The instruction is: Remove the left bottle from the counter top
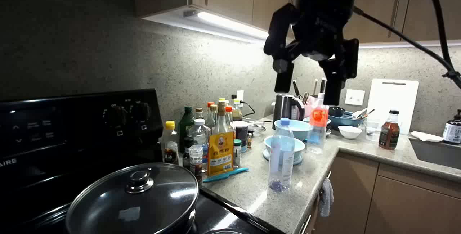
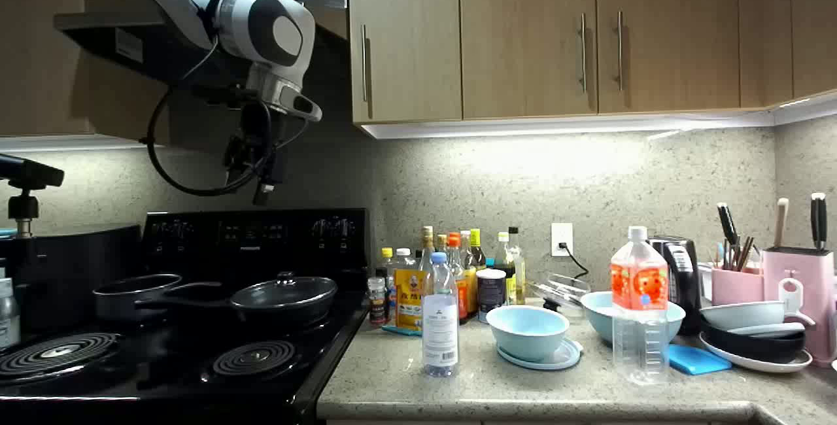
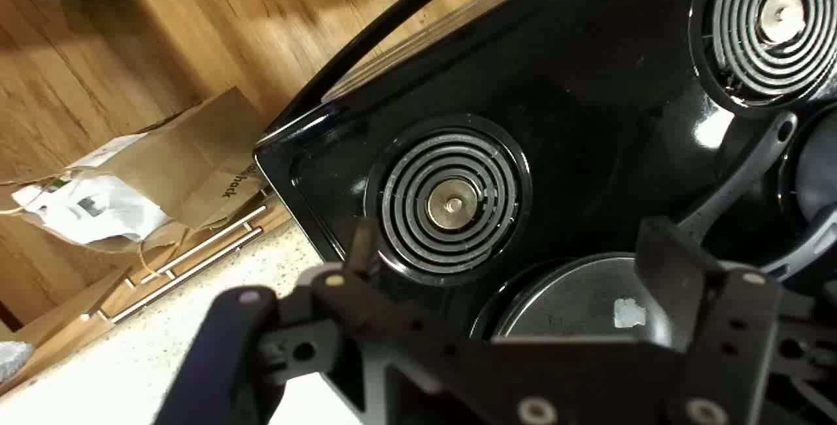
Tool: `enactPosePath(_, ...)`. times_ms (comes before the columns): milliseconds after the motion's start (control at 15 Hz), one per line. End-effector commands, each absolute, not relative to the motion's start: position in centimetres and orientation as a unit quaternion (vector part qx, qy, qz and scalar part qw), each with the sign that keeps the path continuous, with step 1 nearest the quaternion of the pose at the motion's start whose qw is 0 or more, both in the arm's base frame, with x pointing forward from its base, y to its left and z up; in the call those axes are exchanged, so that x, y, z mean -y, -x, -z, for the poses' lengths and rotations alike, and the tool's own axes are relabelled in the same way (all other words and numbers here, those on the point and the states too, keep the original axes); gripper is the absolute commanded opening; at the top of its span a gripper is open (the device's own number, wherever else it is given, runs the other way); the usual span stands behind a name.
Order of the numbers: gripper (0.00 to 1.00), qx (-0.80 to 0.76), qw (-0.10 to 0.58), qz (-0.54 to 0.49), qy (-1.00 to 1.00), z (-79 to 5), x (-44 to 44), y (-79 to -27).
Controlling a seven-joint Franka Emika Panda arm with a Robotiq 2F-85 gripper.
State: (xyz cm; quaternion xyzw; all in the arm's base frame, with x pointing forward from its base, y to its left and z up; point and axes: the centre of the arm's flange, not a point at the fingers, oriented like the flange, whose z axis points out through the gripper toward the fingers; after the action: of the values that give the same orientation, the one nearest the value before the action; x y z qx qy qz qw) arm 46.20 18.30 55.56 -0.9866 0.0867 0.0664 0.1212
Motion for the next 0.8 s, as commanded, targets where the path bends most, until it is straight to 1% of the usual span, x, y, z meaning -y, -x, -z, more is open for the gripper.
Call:
enactPosePath(0,1.0,-0.087,0.121,-0.066,0.987,-55.6,-18.3,-46.2)
enactPosePath(133,1.0,-0.103,0.078,-0.029,0.991,-55.6,-17.0,-46.5)
enactPosePath(200,1.0,-0.096,0.042,-0.006,0.995,-55.7,-16.1,-46.8)
enactPosePath(333,1.0,-0.093,-0.005,0.028,0.995,-55.9,-14.9,-47.2)
enactPosePath(400,1.0,-0.104,-0.013,0.041,0.994,-56.0,-14.9,-47.4)
enactPosePath(467,1.0,-0.083,0.013,0.013,0.996,-56.0,-15.1,-47.9)
enactPosePath(733,1.0,-0.085,0.01,0.016,0.996,-55.9,-15.0,-48.0)
